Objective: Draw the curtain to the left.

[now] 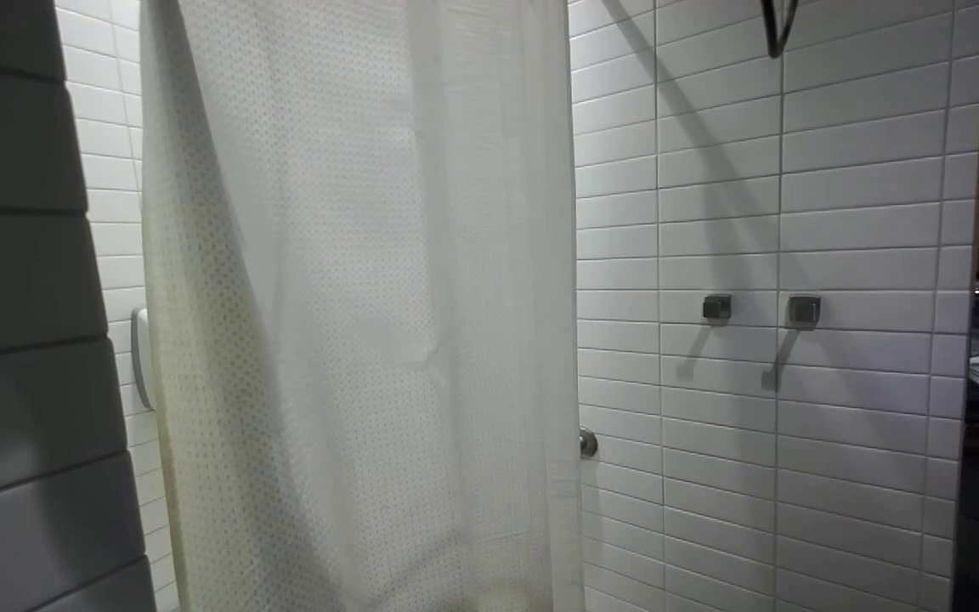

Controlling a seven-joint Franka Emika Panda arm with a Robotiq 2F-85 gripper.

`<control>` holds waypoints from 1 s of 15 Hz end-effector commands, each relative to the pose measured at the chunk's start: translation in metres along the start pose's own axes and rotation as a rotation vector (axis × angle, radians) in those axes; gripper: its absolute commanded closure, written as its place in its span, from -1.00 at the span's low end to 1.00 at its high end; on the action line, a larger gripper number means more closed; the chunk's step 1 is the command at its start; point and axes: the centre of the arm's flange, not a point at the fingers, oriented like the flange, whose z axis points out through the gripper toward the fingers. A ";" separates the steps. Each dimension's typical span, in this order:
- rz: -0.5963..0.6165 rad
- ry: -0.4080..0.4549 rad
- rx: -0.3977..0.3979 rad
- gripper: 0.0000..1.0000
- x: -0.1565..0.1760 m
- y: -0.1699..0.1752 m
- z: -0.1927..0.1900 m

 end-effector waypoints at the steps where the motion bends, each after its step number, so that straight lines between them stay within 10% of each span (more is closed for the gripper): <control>1: 0.000 -0.060 -0.059 -0.14 -0.008 -0.001 -0.014; 7: 0.028 -0.144 -0.109 -0.98 -0.025 -0.008 -0.046; 15: 0.080 -0.244 -0.128 -1.00 -0.060 -0.024 -0.067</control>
